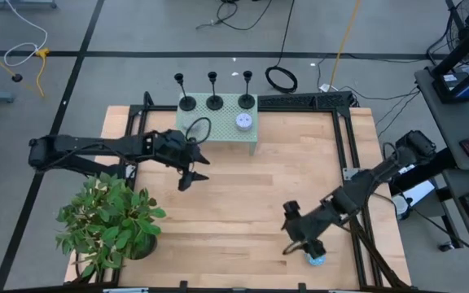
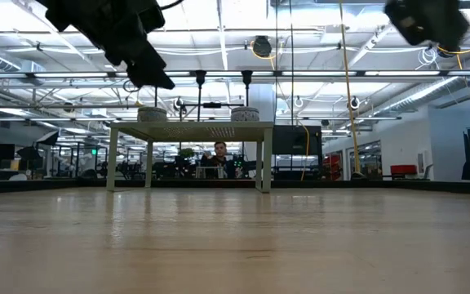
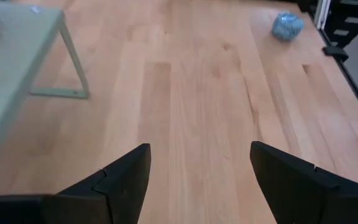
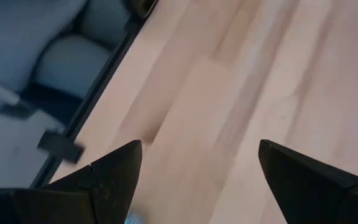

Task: Pick & Place candle stick holders
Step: Put the light blue scented decorative candle on the shelf

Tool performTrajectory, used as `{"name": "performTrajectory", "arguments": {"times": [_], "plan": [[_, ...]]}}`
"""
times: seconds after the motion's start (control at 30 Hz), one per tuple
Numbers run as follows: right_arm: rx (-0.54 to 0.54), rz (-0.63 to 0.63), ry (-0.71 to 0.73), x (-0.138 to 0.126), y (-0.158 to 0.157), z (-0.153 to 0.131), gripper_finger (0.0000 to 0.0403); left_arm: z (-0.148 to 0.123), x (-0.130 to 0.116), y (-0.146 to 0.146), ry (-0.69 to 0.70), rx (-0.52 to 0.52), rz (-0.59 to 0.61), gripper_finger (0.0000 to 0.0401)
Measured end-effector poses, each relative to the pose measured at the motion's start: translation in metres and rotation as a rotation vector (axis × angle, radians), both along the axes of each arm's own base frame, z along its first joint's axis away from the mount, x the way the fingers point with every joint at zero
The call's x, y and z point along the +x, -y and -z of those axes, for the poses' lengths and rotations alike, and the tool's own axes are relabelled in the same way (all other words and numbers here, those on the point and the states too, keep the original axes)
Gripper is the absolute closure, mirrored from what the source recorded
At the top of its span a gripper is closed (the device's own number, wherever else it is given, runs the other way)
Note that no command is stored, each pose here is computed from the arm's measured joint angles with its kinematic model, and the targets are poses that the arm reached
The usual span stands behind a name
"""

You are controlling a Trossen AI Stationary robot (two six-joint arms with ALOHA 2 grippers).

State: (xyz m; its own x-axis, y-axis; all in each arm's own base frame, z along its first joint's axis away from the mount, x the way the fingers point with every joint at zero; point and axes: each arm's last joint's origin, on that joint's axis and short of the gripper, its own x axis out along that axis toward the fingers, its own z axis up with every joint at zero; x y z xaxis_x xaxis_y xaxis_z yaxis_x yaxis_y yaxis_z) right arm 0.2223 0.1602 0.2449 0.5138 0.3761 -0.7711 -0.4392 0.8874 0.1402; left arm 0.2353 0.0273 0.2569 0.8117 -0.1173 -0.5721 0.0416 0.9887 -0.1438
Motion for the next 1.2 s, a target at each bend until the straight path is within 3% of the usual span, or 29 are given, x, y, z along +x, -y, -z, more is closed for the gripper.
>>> {"name": "performTrajectory", "arguments": {"times": [0.13, 0.23, 0.4, 0.5, 0.6, 0.73, 0.93, 1.2], "plan": [[-0.042, -0.078, -0.042, -0.021, -0.007, 0.021, 0.0085, 0.005, 0.009, 0.003, 0.004, -0.005, 0.014, 0.0118], [-0.037, -0.062, -0.1, -0.038, -0.005, 0.041, 0.0085, 0.006, 0.016, 0.004, 0.035, -0.014, 0.014, 0.0118], [0.123, -0.014, -0.066, -0.058, -0.008, 0.066, 0.0085, 0.004, 0.024, 0.006, 0.103, -0.009, 0.02, 0.0118], [0.222, -0.073, -0.015, -0.07, -0.013, 0.076, 0.0085, 0.003, 0.025, 0.006, 0.119, -0.007, 0.022, 0.0118], [0.25, -0.143, 0.044, -0.082, -0.015, 0.087, 0.0085, 0.002, 0.026, 0.006, 0.137, -0.003, 0.022, 0.0118], [0.243, -0.161, 0.157, -0.091, -0.015, 0.095, 0.0085, 0.001, 0.027, 0.006, 0.15, -0.009, 0.018, 0.0119], [0.199, -0.128, 0.202, -0.101, -0.007, 0.111, 0.0085, -0.002, 0.028, 0.006, 0.173, -0.023, 0.009, 0.0119], [0.334, -0.228, 0.308, -0.101, -0.013, 0.1, 0.0085, -0.005, 0.029, 0.005, 0.206, -0.023, 0.007, 0.0118]]}}
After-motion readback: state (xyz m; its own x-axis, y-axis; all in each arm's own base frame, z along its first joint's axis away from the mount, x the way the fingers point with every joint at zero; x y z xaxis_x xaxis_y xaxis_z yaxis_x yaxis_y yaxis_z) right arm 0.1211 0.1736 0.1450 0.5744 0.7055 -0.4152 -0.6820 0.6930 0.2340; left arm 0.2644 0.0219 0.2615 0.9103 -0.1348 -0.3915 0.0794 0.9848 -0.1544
